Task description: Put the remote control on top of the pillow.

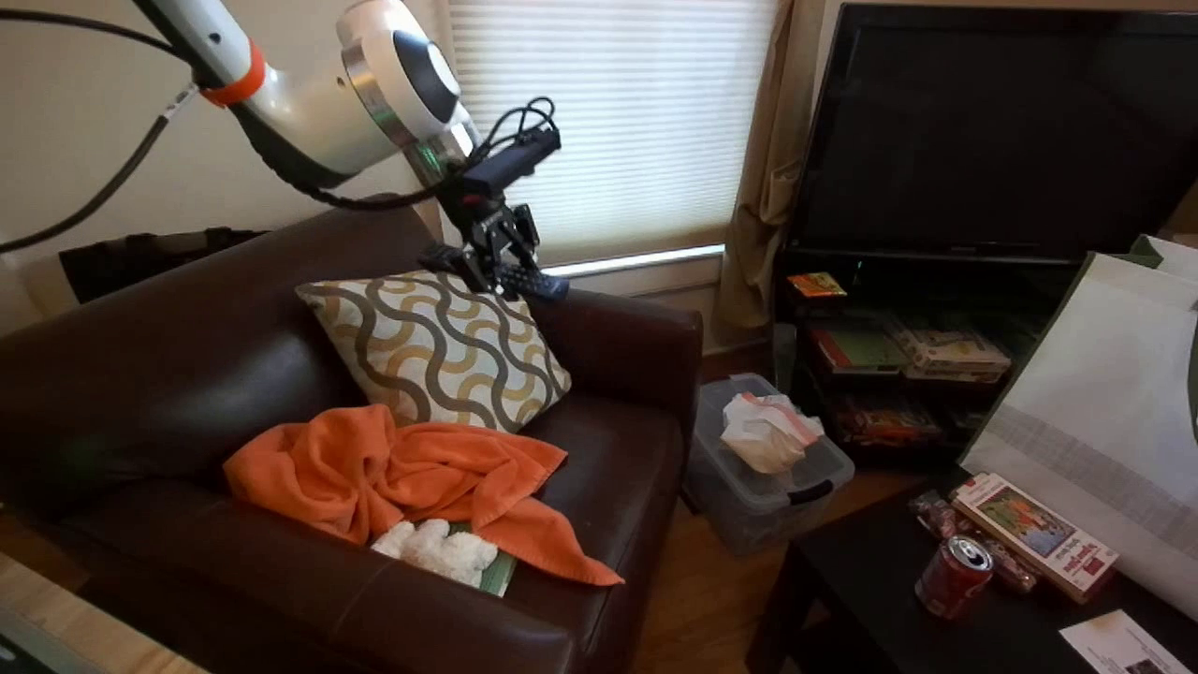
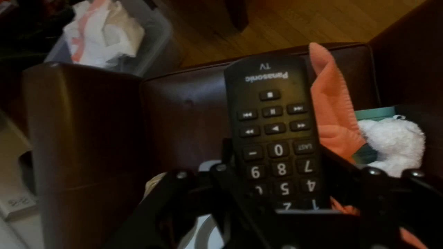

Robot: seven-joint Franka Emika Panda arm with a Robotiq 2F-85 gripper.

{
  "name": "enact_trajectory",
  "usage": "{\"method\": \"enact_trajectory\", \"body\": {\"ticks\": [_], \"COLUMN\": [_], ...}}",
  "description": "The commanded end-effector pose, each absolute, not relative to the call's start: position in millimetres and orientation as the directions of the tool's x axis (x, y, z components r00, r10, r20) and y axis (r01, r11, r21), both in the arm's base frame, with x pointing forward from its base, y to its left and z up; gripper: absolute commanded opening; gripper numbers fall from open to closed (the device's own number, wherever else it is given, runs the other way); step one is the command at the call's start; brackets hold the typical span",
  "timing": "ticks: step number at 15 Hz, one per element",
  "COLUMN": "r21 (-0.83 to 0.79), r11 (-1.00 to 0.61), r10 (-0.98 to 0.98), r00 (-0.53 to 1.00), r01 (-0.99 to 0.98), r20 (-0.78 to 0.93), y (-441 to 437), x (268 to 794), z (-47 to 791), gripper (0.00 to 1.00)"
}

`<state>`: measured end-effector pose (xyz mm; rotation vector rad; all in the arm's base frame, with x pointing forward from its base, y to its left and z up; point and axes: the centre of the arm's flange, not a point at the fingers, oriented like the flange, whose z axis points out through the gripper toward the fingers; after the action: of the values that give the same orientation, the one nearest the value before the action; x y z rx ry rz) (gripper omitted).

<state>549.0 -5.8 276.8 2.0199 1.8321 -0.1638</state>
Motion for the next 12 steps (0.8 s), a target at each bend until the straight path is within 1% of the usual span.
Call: {"method": "enact_trajectory", "body": {"ticks": [1,4,5,7,10,11,12], "r21": [0.279,0.298,0.307,0.310,0.304,0.279,0.256], "r11": [0.073,0.194,0.134,0.178,0.181,0.198,0.235], "r10": [0.906,0.889,0.907,0.902,0.899,0.902,0.900], "r00": [0.053,-0.039,0.008,-0.028,-0.032,-0.063,-0.111], "r01": [0.958,0.935,0.942,0.934,0.935,0.940,0.938], "r20": [-0.420,-0.456,-0.422,-0.432,-0.437,-0.427,-0.421], "y": [57.6,115.9,94.4,120.0,118.5,119.4,129.3], "x": [591.8,604.5,590.3,593.3,596.0,603.2,622.8], "z": [327.1,341.9,344.1,347.1,341.9,329.6,315.8], "gripper": [0.31,0.31,0.56,0.56,0.56,0.31,0.31]}}
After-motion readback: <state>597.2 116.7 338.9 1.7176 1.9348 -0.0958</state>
